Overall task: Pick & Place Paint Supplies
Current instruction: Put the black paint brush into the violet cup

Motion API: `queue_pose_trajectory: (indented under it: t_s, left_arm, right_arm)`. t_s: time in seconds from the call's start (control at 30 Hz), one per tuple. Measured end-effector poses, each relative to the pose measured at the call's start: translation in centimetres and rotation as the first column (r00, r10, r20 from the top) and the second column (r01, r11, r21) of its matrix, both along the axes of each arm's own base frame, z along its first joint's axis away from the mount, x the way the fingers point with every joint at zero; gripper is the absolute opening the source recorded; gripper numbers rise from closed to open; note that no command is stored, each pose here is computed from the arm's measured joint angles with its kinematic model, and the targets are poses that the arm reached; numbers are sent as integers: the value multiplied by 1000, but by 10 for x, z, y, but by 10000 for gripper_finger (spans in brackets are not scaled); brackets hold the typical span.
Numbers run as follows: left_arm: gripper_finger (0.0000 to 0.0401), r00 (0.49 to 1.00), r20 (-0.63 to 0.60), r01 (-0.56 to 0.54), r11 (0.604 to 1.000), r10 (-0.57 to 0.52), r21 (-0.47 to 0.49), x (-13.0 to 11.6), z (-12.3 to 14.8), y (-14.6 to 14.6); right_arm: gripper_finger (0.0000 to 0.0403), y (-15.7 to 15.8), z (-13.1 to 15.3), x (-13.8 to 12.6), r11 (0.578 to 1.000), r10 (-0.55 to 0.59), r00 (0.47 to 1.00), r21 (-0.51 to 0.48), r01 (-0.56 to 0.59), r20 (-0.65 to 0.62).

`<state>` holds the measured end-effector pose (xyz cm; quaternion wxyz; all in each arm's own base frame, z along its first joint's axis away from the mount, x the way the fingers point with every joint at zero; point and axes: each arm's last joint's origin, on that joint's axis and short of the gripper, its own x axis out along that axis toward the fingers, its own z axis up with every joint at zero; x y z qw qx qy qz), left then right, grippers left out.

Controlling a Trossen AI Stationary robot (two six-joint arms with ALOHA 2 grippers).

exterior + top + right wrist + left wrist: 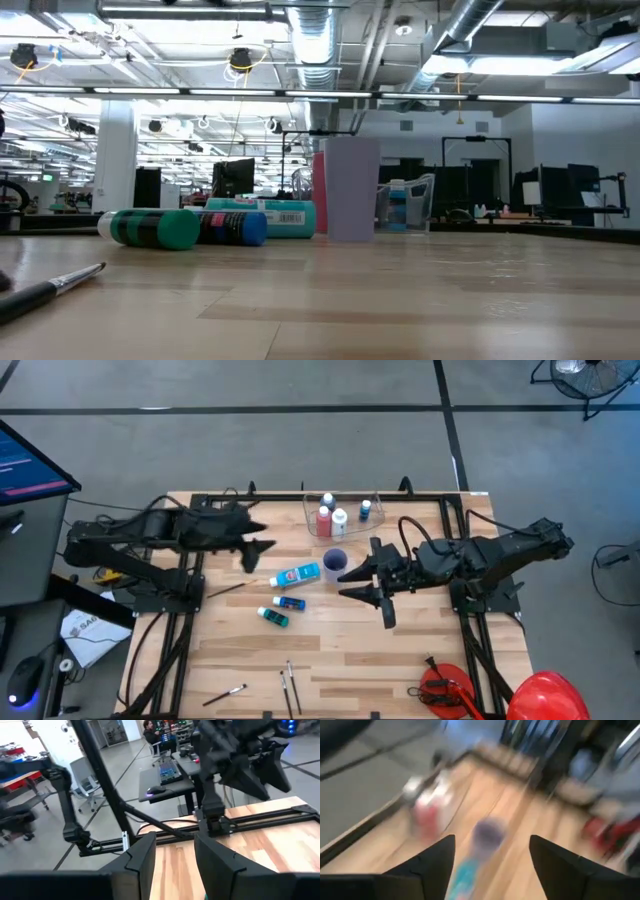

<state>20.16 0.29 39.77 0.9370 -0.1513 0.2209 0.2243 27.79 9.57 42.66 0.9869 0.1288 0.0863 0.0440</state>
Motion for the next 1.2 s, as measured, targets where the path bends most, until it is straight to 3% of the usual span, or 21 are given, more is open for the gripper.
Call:
queue_pose_trajectory:
  t_s: [0.07, 0.2, 0.3, 0.53, 0.67, 0.77, 0.9, 1.0, 1.2]
  left_arm:
    - [236, 986, -166, -21, 1000, 21, 2, -13, -6, 4]
    - [224, 932, -362, -39, 998, 15, -58, -22, -31, 8]
    - [219, 887, -462, -29, 994, -25, -109, -19, -62, 6]
    - [218, 708, -706, -88, 994, 17, -64, -23, -145, 6]
    - [218, 642, -766, -135, 988, 26, -80, -27, -181, 5]
    - [219, 654, -756, -147, 984, 16, -106, -25, -196, 5]
    - [217, 731, -682, -97, 989, -6, -113, -13, -205, 5]
    - [216, 762, -647, -70, 991, -19, -112, -6, -212, 4]
    - [216, 723, -690, -51, 993, -39, -110, -6, -230, 4]
  right_arm:
    - [128, 2, 0, -1, 1000, 9, 1000, -1, -9, -1]
    - [127, 5, 0, -2, 1000, 18, 1000, -1, -18, -1]
    - [127, 4, 0, -2, 1000, 5, 1000, -3, -5, 0]
    - [123, 3, -2, -2, 1000, -21, 1000, -15, 20, -15]
    - [123, 4, -5, 0, 999, -40, 999, -27, 39, -38]
    - [122, 5, -10, 4, 999, -45, 997, -23, 43, -56]
    - [123, 8, -22, 14, 998, -54, 992, -31, 50, -111]
    - [123, 11, -32, 21, 998, -52, 987, -43, 46, -152]
    - [123, 14, -35, 26, 998, -48, 987, -43, 42, -154]
